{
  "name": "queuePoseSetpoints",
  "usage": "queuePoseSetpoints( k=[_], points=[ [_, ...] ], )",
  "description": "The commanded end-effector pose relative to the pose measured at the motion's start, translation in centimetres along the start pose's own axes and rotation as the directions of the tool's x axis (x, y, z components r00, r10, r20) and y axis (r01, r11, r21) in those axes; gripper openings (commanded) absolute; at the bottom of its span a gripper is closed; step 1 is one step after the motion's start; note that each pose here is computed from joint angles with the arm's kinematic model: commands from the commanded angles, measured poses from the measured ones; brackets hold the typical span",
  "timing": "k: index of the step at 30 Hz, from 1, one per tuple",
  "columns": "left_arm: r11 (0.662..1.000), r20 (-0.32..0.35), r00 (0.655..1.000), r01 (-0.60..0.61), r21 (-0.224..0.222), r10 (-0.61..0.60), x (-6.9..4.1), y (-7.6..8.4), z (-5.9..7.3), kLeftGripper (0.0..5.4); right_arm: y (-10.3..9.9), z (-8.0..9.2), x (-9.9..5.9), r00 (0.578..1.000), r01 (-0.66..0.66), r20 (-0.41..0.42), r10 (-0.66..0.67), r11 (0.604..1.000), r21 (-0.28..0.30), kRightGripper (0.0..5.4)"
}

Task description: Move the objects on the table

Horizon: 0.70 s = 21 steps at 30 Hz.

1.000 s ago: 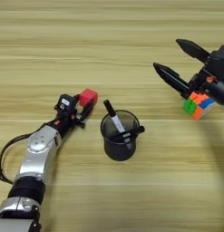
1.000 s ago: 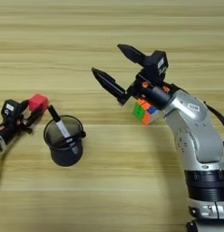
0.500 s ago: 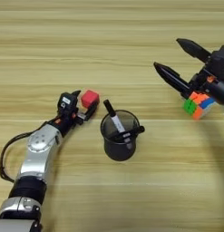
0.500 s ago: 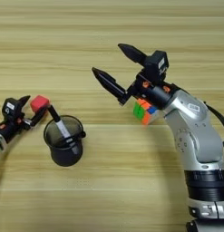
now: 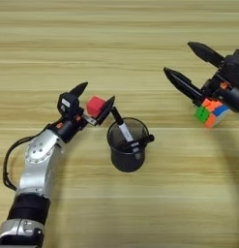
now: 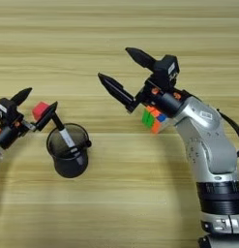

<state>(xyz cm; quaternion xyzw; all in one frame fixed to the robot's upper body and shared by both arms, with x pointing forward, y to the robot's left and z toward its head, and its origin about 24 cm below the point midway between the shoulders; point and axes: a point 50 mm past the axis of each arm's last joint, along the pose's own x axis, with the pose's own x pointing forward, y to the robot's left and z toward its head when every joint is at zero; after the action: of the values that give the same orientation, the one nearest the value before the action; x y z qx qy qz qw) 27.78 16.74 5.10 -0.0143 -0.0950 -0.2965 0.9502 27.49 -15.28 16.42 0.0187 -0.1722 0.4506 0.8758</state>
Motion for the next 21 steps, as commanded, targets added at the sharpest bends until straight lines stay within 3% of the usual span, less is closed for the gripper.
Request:
queuePoseSetpoints(
  k=[1, 6, 10, 16, 21],
  points=[
    [0.999, 0.039, 0.999, 0.01, -0.05, -0.008, -0.2, 0.0, 0.6, 5.37, -0.1, 0.1, 0.1, 1.0, -0.013, -0.008, 0.013, 1.0, -0.024, 5.4],
    [0.979, 0.144, 0.99, 0.042, -0.2, -0.013, -0.5, 0.2, 2.1, 5.37, 0.0, 0.1, 0.2, 1.0, -0.019, -0.012, 0.019, 0.999, -0.029, 5.4],
    [0.957, 0.205, 0.979, 0.068, -0.281, -0.01, -0.6, 0.2, 3.0, 5.37, 0.1, 0.0, 0.2, 1.0, -0.021, -0.014, 0.021, 0.999, -0.032, 5.4],
    [0.943, 0.224, 0.973, 0.13, -0.305, -0.062, -0.9, -0.8, 3.2, 5.37, 0.1, -0.1, 0.2, 1.0, -0.022, -0.016, 0.022, 0.999, -0.035, 5.4],
    [0.931, 0.19, 0.964, 0.236, -0.28, -0.187, -1.4, -2.1, 2.6, 5.37, 0.2, -0.1, 0.1, 0.999, -0.032, -0.021, 0.031, 0.999, -0.038, 5.4]
  ],
)
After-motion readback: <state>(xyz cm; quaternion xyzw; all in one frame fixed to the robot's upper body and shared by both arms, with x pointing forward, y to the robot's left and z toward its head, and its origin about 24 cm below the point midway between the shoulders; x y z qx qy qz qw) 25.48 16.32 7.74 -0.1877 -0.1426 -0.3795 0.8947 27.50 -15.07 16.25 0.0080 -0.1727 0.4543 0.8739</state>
